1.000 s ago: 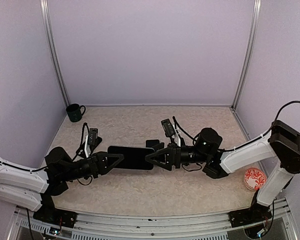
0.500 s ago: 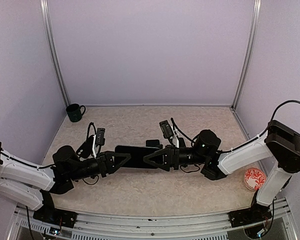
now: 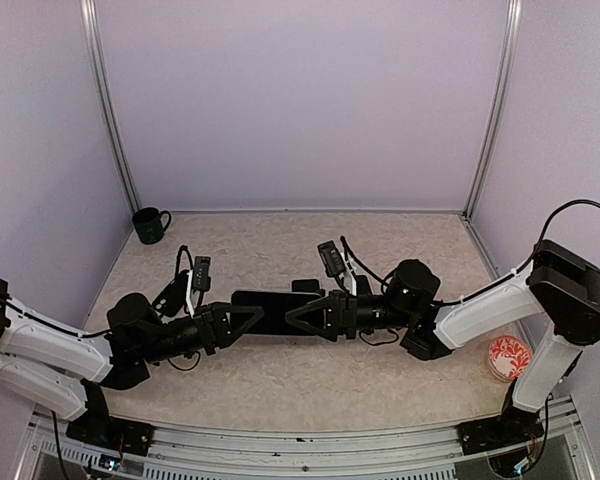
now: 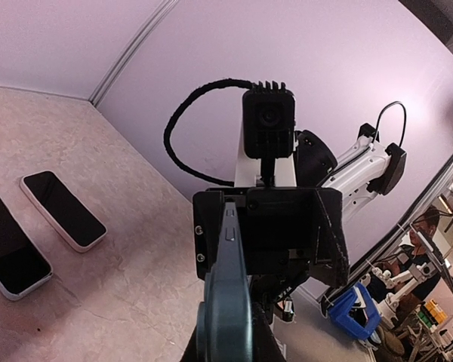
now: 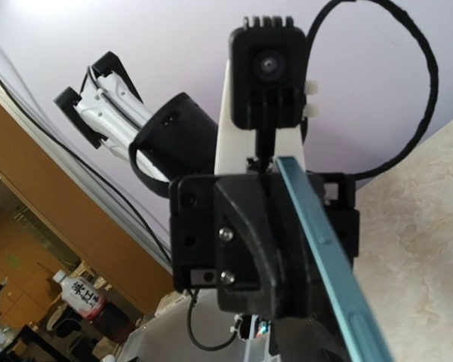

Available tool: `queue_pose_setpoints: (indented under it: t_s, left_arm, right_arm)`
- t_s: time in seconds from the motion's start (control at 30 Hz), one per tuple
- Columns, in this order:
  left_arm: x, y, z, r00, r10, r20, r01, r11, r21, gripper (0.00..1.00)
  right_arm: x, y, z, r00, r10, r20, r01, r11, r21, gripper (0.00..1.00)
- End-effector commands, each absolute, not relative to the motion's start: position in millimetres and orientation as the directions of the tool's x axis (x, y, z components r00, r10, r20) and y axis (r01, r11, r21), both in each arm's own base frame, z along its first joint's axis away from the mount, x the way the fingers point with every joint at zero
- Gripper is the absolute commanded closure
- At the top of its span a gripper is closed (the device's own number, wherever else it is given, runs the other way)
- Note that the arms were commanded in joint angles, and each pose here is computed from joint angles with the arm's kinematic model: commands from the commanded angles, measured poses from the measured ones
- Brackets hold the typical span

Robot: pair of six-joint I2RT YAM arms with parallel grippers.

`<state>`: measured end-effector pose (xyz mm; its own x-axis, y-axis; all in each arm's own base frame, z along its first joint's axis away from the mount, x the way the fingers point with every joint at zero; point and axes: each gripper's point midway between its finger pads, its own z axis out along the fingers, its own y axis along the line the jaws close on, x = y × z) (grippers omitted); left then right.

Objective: Put the phone into the phone case
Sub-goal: Pass from the left arm to the right, then move the phone case to the center of the board.

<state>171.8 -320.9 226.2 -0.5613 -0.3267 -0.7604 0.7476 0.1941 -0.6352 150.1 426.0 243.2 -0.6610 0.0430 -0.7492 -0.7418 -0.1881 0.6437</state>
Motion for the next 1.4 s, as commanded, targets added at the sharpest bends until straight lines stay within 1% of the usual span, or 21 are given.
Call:
queue_pose_setpoints:
  t_s: [0.0, 0.1, 0.23, 0.33, 0.4, 0.53, 0.57, 0.6, 0.67, 0.73, 0.8, 0.83, 0.87, 0.93, 1.0, 1.07, 1.23, 1.37]
  left_arm:
    - [177, -318, 254, -0.503, -0.414, -0.758, 0.776, 0.169, -0.607, 1.0]
    - [178, -319, 252, -0.509, -0.413, -0.755, 0.773, 0.168, -0.612, 1.0]
    - [178, -319, 250, -0.513, -0.412, -0.753, 0.769, 0.17, -0.616, 1.0]
    - [177, -319, 249, -0.517, -0.407, -0.753, 0.769, 0.166, -0.617, 1.0]
    - [176, -319, 249, -0.518, -0.403, -0.754, 0.77, 0.163, -0.617, 1.0]
    - [175, -319, 247, -0.523, -0.395, -0.755, 0.768, 0.166, -0.619, 1.0]
    - [175, -318, 248, -0.522, -0.396, -0.756, 0.768, 0.168, -0.618, 0.96]
    - [175, -318, 247, -0.523, -0.394, -0.756, 0.766, 0.172, -0.619, 0.89]
    - [176, -315, 248, -0.515, -0.399, -0.759, 0.764, 0.188, -0.617, 0.69]
    - [180, -311, 246, -0.502, -0.395, -0.77, 0.758, 0.229, -0.611, 0.4]
    - [188, -304, 246, -0.474, -0.396, -0.786, 0.741, 0.303, -0.599, 0.16]
    - [193, -300, 244, -0.461, -0.387, -0.799, 0.726, 0.353, -0.59, 0.07]
    - [198, -294, 245, -0.444, -0.384, -0.81, 0.713, 0.396, -0.579, 0.02]
    - [211, -277, 242, -0.416, -0.38, -0.826, 0.661, 0.498, -0.562, 0.01]
    - [226, -255, 240, -0.404, -0.402, -0.822, 0.586, 0.577, -0.569, 0.01]
    - [241, -228, 239, -0.391, -0.442, -0.807, 0.503, 0.632, -0.589, 0.01]
    - [275, -158, 222, -0.369, -0.52, -0.77, 0.264, 0.736, -0.624, 0.01]
    - [294, -130, 197, -0.41, -0.555, -0.723, 0.147, 0.743, -0.653, 0.01]
  right_arm:
    - [141, 430, 256, -0.635, 0.056, -0.77, -0.757, -0.241, 0.607, 0.36]
    - [141, 430, 256, -0.632, 0.054, -0.773, -0.76, -0.24, 0.604, 0.44]
    - [139, 430, 257, -0.623, 0.05, -0.78, -0.764, -0.249, 0.595, 0.64]
    - [139, 430, 257, -0.62, 0.046, -0.783, -0.767, -0.249, 0.592, 0.82]
    - [139, 431, 256, -0.62, 0.041, -0.784, -0.767, -0.241, 0.594, 1.0]
    - [139, 430, 257, -0.616, 0.036, -0.787, -0.77, -0.24, 0.591, 1.0]
    - [138, 430, 258, -0.614, 0.037, -0.788, -0.771, -0.243, 0.589, 1.0]
    - [138, 429, 258, -0.613, 0.037, -0.79, -0.772, -0.243, 0.587, 1.0]
    - [137, 428, 260, -0.608, 0.037, -0.793, -0.775, -0.244, 0.583, 1.0]
    - [136, 427, 262, -0.602, 0.033, -0.798, -0.779, -0.241, 0.578, 1.0]
    - [137, 426, 262, -0.596, 0.031, -0.802, -0.787, -0.225, 0.575, 1.0]
    - [138, 425, 263, -0.591, 0.033, -0.806, -0.792, -0.213, 0.572, 1.0]
    - [139, 424, 262, -0.59, 0.031, -0.807, -0.795, -0.199, 0.573, 1.0]
    - [144, 422, 261, -0.59, 0.029, -0.807, -0.799, -0.166, 0.578, 1.0]
    - [148, 418, 260, -0.591, 0.032, -0.806, -0.801, -0.137, 0.583, 1.0]
    - [151, 415, 259, -0.593, 0.03, -0.804, -0.801, -0.115, 0.587, 1.0]
    - [158, 409, 255, -0.579, 0.022, -0.815, -0.815, -0.05, 0.578, 1.0]
    - [162, 403, 257, -0.551, 0.027, -0.834, -0.834, -0.005, 0.551, 1.0]
